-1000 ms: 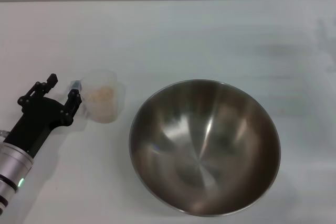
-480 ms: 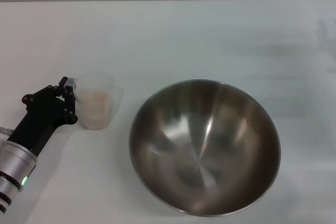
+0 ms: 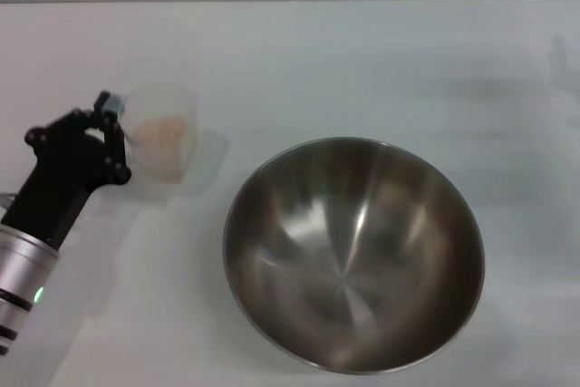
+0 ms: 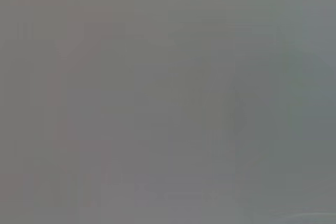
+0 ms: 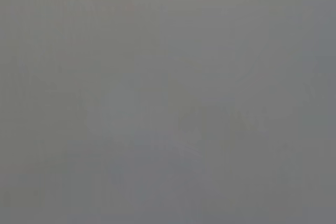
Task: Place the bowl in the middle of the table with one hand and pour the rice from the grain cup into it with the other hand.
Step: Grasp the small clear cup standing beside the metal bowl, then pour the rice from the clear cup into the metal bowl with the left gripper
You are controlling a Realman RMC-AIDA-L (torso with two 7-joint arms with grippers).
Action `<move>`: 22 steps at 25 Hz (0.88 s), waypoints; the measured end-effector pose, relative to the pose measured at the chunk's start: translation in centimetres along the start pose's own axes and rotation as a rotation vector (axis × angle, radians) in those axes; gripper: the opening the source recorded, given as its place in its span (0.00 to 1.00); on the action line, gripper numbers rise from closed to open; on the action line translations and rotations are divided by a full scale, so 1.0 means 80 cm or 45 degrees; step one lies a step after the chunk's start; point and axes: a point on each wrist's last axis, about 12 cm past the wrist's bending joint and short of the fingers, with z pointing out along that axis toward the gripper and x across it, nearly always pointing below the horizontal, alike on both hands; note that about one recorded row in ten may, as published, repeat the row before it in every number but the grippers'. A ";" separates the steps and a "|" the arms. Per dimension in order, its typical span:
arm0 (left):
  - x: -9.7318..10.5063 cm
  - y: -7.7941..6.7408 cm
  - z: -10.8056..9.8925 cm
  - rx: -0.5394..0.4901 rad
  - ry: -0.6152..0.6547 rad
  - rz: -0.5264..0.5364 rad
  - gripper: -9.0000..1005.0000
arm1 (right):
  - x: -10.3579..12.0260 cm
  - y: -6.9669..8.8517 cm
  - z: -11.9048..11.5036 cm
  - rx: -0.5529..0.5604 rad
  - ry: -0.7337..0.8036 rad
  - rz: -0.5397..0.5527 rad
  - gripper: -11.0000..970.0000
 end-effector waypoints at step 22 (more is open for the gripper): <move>-0.039 -0.066 -0.004 0.229 -0.588 1.365 0.04 | -0.006 -0.009 0.003 0.049 -0.022 -0.084 0.47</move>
